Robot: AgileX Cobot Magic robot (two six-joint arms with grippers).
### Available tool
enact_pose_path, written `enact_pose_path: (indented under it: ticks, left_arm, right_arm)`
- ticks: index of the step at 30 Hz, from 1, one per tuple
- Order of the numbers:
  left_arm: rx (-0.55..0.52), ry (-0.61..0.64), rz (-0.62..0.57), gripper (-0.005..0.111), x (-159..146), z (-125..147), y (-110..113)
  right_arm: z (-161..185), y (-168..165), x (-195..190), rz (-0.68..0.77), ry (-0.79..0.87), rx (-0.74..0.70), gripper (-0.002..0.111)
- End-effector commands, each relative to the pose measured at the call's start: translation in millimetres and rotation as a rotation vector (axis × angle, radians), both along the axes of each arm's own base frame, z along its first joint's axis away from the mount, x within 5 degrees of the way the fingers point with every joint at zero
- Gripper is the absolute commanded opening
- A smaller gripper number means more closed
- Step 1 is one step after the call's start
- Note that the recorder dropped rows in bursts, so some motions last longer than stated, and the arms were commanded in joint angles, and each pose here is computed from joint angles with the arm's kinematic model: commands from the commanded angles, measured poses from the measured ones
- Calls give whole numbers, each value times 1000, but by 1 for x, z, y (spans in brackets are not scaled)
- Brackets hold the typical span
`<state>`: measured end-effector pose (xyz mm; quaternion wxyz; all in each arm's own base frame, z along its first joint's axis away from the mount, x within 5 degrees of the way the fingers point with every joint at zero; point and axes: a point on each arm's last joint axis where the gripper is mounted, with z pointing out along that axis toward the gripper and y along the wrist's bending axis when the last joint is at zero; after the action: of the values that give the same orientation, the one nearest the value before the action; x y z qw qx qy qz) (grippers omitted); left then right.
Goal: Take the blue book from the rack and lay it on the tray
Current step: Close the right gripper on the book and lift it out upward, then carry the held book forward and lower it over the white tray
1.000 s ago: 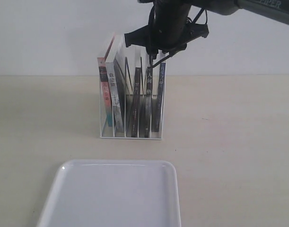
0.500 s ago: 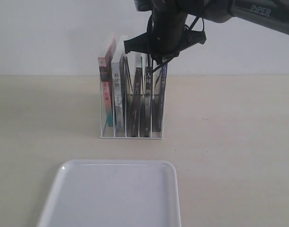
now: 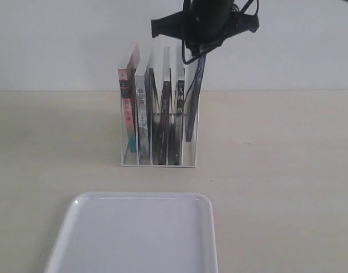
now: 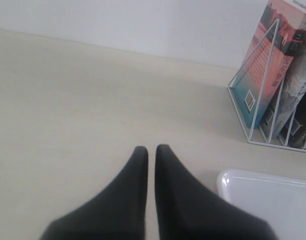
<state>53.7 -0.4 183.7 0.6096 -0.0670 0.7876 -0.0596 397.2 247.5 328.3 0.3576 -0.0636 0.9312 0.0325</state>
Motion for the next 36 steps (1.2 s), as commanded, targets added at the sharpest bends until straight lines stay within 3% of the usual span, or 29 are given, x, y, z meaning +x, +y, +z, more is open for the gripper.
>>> enact_pose_path:
  ticks: [1,23,36]
  left_arm:
    - [-5,-1,-2,5,0,-1,0]
    - [-5,-1,-2,5,0,-1,0]
    - [-5,-1,-2,5,0,-1,0]
  right_arm:
    - [37,-12,-13,-5,-76,31,0]
    - [141,-51,-105,-8,-180,1,0]
    - [157,-41,-156,90,-217,38,0]
